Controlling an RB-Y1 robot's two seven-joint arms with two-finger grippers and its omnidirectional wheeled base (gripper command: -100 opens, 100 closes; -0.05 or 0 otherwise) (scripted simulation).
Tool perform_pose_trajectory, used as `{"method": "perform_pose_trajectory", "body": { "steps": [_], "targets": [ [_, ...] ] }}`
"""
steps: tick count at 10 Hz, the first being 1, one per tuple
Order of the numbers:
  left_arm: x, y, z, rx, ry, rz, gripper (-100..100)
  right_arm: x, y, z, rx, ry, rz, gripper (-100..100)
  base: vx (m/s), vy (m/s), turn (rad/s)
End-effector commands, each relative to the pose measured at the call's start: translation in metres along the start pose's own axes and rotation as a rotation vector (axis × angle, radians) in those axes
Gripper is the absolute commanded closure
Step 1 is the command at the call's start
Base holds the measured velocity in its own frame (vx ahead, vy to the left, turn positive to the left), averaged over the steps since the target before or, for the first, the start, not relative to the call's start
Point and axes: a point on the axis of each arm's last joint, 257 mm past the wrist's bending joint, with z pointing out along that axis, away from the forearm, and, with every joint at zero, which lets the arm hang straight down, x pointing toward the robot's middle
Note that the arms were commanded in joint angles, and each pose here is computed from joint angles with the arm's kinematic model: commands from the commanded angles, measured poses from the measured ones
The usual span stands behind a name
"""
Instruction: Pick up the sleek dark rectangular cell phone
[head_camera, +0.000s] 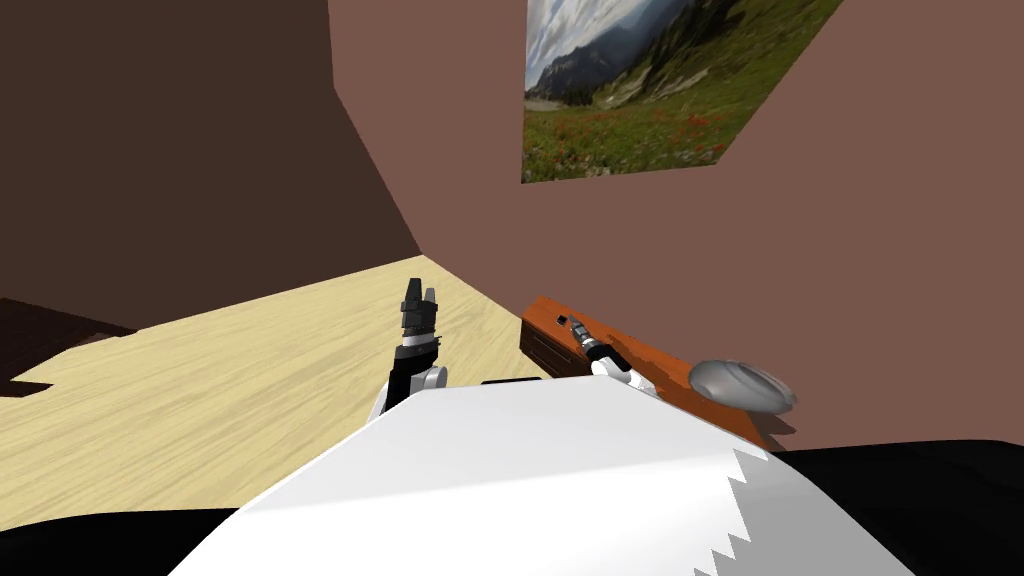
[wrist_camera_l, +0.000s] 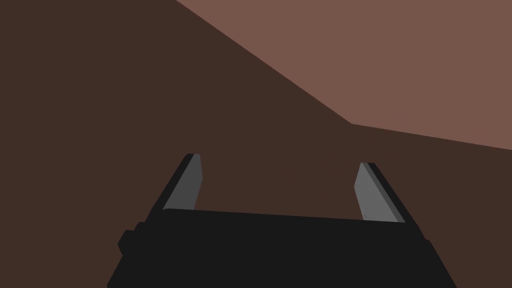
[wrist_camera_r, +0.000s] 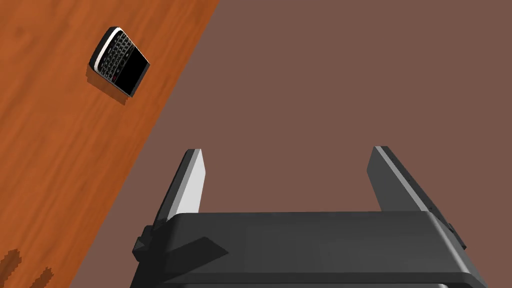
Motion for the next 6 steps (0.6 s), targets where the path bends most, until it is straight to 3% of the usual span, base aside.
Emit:
{"method": "perform_pose_trajectory", "body": {
  "steps": [1, 2, 3, 4, 5, 6],
  "targets": [
    [0.0, 0.0, 0.0, 0.0, 0.0, 0.0, 0, -0.002, -0.02, -0.003, 0.05, 0.007, -0.005, -100, 0.004, -0.01, 0.143],
    [0.0, 0.0, 0.0, 0.0, 0.0, 0.0, 0, -0.007, -0.05, -0.008, 0.13, 0.024, -0.027, -100, 0.01, -0.005, 0.291],
    [0.0, 0.0, 0.0, 0.0, 0.0, 0.0, 0, -0.007, -0.05, -0.008, 0.13, 0.022, -0.021, -100, 0.015, -0.011, 0.144],
    [0.0, 0.0, 0.0, 0.0, 0.0, 0.0, 0, -0.013, -0.079, -0.015, 0.21, 0.038, -0.041, -100, 0.019, -0.004, 0.25],
    [0.0, 0.0, 0.0, 0.0, 0.0, 0.0, 0, -0.013, -0.08, -0.015, 0.211, 0.037, -0.037, -100, 0.024, -0.011, 0.145],
    [0.0, 0.0, 0.0, 0.0, 0.0, 0.0, 0, -0.021, -0.108, -0.024, 0.288, 0.049, -0.053, -100, 0.038, -0.003, 0.278]
  ]
}}
